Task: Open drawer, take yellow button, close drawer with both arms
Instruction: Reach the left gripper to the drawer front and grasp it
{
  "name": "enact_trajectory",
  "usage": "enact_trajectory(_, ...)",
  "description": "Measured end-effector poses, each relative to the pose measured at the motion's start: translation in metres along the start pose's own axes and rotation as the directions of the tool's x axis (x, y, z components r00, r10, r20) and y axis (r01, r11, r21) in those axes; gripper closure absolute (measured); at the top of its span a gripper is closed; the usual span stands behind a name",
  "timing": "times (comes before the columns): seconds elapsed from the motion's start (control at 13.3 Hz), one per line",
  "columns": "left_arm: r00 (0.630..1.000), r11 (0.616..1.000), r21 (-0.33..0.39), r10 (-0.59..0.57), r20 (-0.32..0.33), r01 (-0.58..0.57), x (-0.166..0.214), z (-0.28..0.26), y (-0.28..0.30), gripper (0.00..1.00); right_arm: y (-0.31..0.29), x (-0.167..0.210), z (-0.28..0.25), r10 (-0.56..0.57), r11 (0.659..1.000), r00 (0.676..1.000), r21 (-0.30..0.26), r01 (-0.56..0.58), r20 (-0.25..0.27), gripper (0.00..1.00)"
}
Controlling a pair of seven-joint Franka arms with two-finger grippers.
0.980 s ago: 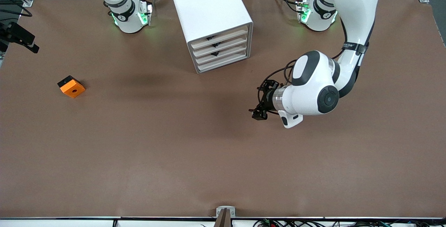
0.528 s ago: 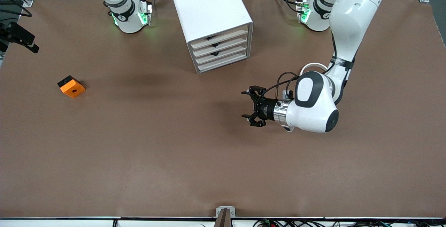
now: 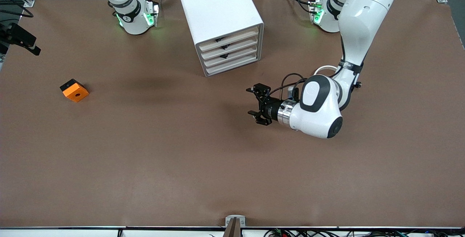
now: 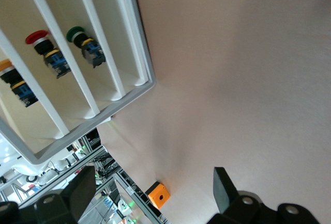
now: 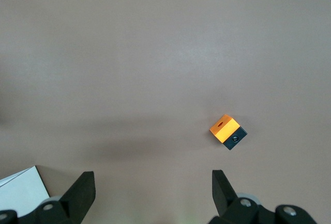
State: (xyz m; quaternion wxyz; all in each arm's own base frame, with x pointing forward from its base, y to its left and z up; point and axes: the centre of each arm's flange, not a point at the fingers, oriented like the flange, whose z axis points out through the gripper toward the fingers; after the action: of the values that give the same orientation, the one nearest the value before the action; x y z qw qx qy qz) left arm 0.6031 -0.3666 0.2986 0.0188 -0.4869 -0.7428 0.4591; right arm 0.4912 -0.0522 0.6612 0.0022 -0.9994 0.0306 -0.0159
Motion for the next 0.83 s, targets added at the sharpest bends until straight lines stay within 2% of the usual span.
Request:
enact_trajectory(0.3, 0.986, 0.984, 0.065, -0.161, -0.051, 0.164, 0.004, 0.033, -0.001, 0.00, 0.001, 0.000, 0.000, 0.002, 1.000, 1.000, 0.000, -0.002, 0.000, 0.00)
enact_trajectory(0.6, 0.964, 0.962, 0.100, -0.245, -0.103, 0.255, 0.005, 0.065, -0.004, 0.00, 0.002, 0.000, 0.000, 0.003, 1.000, 1.000, 0.000, -0.003, 0.001, 0.00)
enact_trajectory(0.83, 0.946, 0.939, 0.185, -0.253, -0.201, 0.291, 0.017, 0.081, -0.012, 0.00, 0.002, 0.000, 0.000, 0.004, 1.000, 1.000, 0.001, -0.004, 0.001, 0.00)
